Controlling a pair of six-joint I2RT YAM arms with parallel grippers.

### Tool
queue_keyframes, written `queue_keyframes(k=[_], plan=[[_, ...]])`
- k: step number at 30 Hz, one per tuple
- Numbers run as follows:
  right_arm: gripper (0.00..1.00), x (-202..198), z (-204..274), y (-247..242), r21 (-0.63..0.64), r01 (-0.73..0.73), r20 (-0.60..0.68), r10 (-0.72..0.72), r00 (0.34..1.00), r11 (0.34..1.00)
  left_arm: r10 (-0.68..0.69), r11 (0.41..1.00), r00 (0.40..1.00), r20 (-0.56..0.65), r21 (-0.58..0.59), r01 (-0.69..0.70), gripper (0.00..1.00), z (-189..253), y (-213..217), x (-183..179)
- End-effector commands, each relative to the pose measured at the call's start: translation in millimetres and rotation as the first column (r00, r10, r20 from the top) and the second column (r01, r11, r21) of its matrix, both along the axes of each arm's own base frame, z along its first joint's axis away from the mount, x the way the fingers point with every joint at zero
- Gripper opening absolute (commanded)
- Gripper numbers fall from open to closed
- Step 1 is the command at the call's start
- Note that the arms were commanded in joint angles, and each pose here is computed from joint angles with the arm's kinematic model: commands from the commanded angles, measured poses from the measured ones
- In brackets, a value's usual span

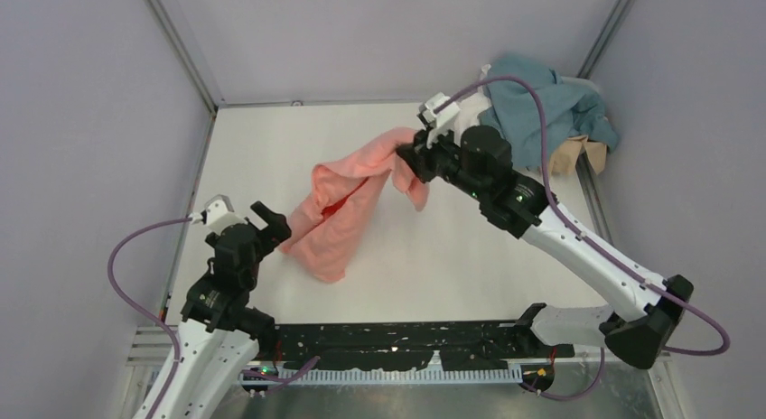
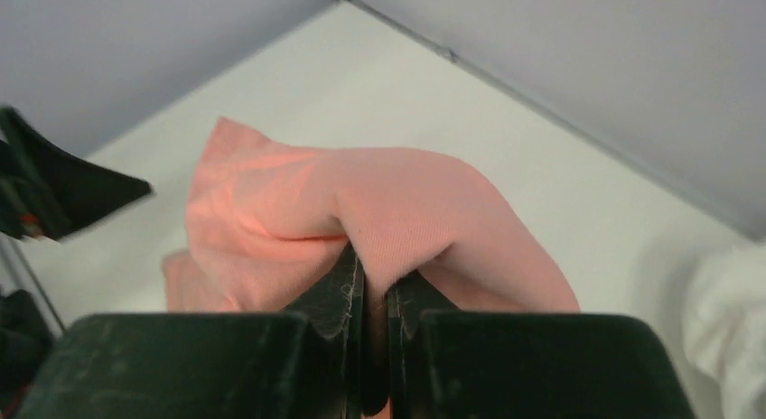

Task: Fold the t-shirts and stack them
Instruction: Move the tshirt to the center of the board, then flatten out the tshirt

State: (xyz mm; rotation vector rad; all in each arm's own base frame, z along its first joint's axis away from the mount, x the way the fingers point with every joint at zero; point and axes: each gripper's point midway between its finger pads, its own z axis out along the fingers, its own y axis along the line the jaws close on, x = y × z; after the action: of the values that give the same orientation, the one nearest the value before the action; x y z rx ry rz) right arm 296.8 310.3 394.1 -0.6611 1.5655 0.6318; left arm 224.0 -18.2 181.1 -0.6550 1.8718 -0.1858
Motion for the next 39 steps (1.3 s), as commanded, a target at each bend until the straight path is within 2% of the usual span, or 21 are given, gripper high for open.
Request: queue_keyframes(k=[1, 2, 4, 5, 6, 7, 9, 11, 13, 17, 23, 25, 28, 31, 33, 35, 37, 38, 39], plan=[[0.12, 26, -105, -101, -0.124, 0.321, -0.086, -0.333, 0.939, 0.939, -0.053, 0.998, 0.997, 0.049, -0.027, 0.054, 1.0, 6, -13, 10], [0.15, 24, -119, -116, -0.108, 0.358, -0.131, -0.37, 0.92, 0.927, -0.071, 0.997, 0.996, 0.053, -0.032, 0.072, 1.0, 3, -17, 14], [0.33, 25, -174, -156, -0.181, 0.463, -0.242, -0.495, 0.834, 0.868, -0.107, 0.993, 0.994, 0.033, -0.047, 0.108, 1.0, -4, -27, 21], [0.56, 30, -193, -185, -0.231, 0.552, -0.261, -0.597, 0.758, 0.801, -0.119, 0.992, 0.993, 0.011, -0.051, 0.119, 1.0, -9, -31, 24], [0.64, 26, -208, -200, -0.273, 0.594, -0.304, -0.654, 0.693, 0.757, -0.131, 0.99, 0.991, -0.016, -0.057, 0.13, 1.0, -14, -35, 26], [0.76, 29, -211, -226, -0.307, 0.682, -0.285, -0.748, 0.599, 0.663, -0.14, 0.988, 0.989, -0.042, -0.065, 0.137, 1.0, -20, -38, 28], [0.96, 25, -213, -252, -0.348, 0.764, -0.269, -0.839, 0.473, 0.543, -0.178, 0.982, 0.98, -0.091, -0.078, 0.171, 0.99, -34, -49, 34], [0.96, 20, -213, -258, -0.352, 0.787, -0.275, -0.86, 0.43, 0.506, -0.206, 0.977, 0.968, -0.14, -0.088, 0.195, 1.0, -48, -57, 40], [0.95, 17, -216, -254, -0.327, 0.788, -0.313, -0.847, 0.43, 0.521, -0.238, 0.97, 0.954, -0.18, -0.099, 0.223, 1.0, -58, -65, 47], [0.95, 15, -217, -239, -0.248, 0.767, -0.364, -0.79, 0.493, 0.592, -0.235, 0.969, 0.939, -0.252, -0.132, 0.207, 1.0, -79, -64, 59], [0.95, 18, -206, -229, -0.155, 0.752, -0.362, -0.745, 0.561, 0.641, -0.26, 0.949, 0.941, -0.217, -0.24, 0.206, 1.0, -96, -58, 90], [0.95, 19, -206, -226, -0.147, 0.74, -0.361, -0.732, 0.577, 0.656, -0.262, 0.949, 0.939, -0.222, -0.235, 0.209, 1.0, -98, -59, 99], [0.95, 21, -208, -225, -0.15, 0.738, -0.361, -0.731, 0.579, 0.658, -0.251, 0.952, 0.935, -0.25, -0.24, 0.191, 0.99, -108, -59, 111], [0.95, 22, -211, -231, -0.162, 0.762, -0.356, -0.757, 0.548, 0.627, -0.272, 0.939, 0.925, -0.264, -0.283, 0.195, 0.92, -117, -67, 123], [0.95, 20, -214, -234, -0.178, 0.769, -0.352, -0.77, 0.532, 0.613, -0.304, 0.925, 0.916, -0.261, -0.313, 0.217, 0.85, -121, -75, 129], [0.95, 18, -216, -237, -0.192, 0.772, -0.351, -0.777, 0.523, 0.606, -0.321, 0.915, 0.912, -0.257, -0.333, 0.228, 0.73, -123, -79, 134], [0.95, 14, -220, -239, -0.205, 0.771, -0.358, -0.779, 0.515, 0.604, -0.313, 0.917, 0.913, -0.26, -0.333, 0.22, 0.5, -123, -79, 138], [0.95, 12, -224, -239, -0.212, 0.77, -0.366, -0.779, 0.509, 0.602, -0.303, 0.922, 0.915, -0.268, -0.323, 0.211, 0.3, -123, -77, 138], [0.95, 9, -229, -239, -0.228, 0.765, -0.376, -0.779, 0.502, 0.603, -0.292, 0.929, 0.915, -0.278, -0.311, 0.202, 0.16, -123, -74, 138]])
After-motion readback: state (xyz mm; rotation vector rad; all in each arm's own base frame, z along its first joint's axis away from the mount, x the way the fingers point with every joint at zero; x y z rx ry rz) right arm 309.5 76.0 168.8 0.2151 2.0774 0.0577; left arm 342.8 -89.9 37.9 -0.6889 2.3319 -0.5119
